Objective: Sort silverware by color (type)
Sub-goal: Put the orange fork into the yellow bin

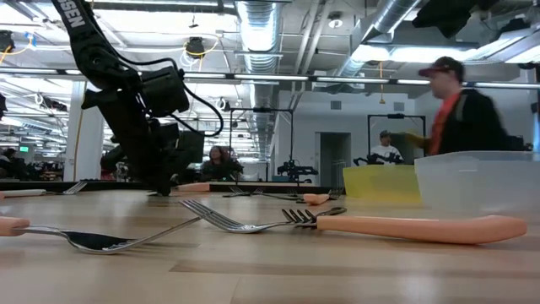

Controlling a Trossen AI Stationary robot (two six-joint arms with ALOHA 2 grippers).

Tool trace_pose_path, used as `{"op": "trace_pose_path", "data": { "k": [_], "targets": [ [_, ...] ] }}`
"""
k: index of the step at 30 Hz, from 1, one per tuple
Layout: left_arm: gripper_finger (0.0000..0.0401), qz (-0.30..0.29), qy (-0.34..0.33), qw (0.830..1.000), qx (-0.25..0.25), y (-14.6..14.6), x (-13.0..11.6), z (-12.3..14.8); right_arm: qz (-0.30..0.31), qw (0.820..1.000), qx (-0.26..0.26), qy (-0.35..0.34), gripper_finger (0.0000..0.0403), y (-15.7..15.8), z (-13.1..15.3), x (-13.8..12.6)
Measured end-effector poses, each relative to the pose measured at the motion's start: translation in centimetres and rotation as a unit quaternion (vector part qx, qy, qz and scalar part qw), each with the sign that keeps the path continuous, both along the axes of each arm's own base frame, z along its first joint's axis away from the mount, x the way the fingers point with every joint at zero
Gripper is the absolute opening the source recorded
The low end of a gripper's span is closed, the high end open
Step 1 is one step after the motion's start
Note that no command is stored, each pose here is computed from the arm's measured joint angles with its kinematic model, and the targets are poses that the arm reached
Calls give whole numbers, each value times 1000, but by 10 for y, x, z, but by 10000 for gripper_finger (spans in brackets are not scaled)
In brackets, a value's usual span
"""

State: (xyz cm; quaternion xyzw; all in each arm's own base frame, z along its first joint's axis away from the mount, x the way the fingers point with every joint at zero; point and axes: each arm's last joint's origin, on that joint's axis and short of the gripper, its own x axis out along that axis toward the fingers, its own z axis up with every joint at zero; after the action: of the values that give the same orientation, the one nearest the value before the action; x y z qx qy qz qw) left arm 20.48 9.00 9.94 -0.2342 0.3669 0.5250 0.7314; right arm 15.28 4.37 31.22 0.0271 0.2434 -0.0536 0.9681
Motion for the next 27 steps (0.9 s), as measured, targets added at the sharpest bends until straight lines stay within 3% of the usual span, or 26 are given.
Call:
{"op": "trace_pose_path", "data": {
  "k": [11,14,19,24,27],
  "targets": [
    [2,-45,-39,998,0,-10,10,6,0,1000,-1,0,103,0,0,0],
    [1,-71,-65,995,-14,-16,10,15,0,1000,-1,0,103,0,0,0],
    [0,-97,-123,987,20,-24,11,43,0,1000,-1,0,103,0,0,0],
    [0,-134,-196,970,57,-37,10,74,0,1000,-2,4,103,2,-2,5],
    [0,-172,-259,946,96,-46,11,95,-21,1000,-12,-8,103,3,-2,13]
  ]
}}
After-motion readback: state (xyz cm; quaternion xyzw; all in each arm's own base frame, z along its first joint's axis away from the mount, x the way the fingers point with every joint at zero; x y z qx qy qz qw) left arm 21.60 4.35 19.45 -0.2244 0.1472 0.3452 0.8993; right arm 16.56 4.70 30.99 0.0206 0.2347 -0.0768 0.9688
